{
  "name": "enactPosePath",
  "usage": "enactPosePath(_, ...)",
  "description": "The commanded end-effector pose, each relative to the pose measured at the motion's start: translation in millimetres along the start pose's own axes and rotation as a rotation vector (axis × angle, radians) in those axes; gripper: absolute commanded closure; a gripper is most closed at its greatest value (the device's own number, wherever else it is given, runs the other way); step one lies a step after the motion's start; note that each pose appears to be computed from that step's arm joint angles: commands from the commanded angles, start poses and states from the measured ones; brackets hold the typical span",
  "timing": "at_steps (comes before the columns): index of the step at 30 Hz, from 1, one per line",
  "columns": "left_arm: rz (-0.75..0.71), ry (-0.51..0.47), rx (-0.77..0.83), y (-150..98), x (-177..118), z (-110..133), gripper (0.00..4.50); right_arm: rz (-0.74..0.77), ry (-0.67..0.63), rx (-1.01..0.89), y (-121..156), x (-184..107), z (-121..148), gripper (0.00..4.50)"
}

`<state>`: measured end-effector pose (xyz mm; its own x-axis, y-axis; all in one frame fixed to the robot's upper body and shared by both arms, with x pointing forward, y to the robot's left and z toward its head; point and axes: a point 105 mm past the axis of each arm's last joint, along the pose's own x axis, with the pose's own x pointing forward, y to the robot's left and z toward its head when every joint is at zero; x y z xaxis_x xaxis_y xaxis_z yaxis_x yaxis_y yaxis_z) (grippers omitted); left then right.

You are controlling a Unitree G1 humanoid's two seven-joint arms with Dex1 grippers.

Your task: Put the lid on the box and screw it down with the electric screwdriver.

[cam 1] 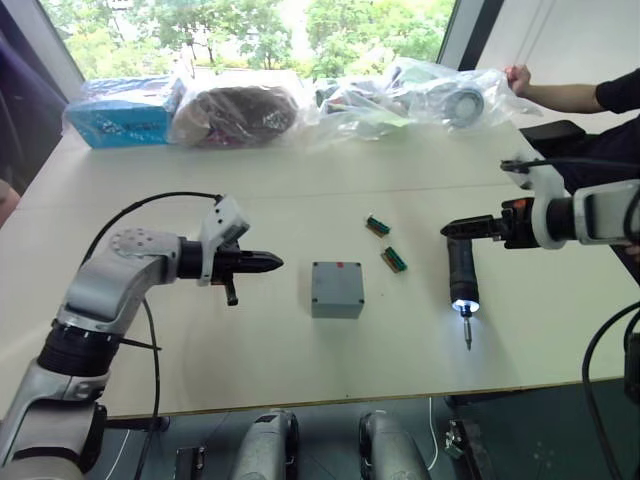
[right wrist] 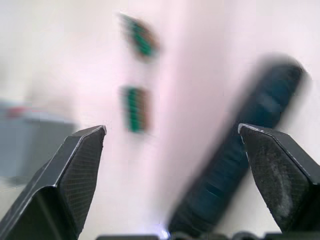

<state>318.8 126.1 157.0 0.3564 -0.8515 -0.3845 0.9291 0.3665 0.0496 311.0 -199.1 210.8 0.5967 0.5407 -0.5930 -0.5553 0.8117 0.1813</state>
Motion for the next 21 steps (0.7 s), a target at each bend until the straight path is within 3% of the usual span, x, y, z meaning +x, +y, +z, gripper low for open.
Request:
enactPosePath(1,-0.002,-0.002,0.044,-2,21,-2,4.50,0.112,0.010,-0.199,37,22,-24,0.09)
enactPosePath(7,-0.052,0.021,0.049,-16,52,-14,4.50,0.176,0.044,-0.321,64,68,-76,0.09)
enactPosePath(17,-0.061,0.018,0.091,-4,73,-2,4.50,0.344,-0.084,-0.308,113,95,-72,0.09)
enactPosePath(21,-0.003,0.034,0.126,12,73,-2,4.50,0.309,-0.089,-0.320,112,90,-69,0.09)
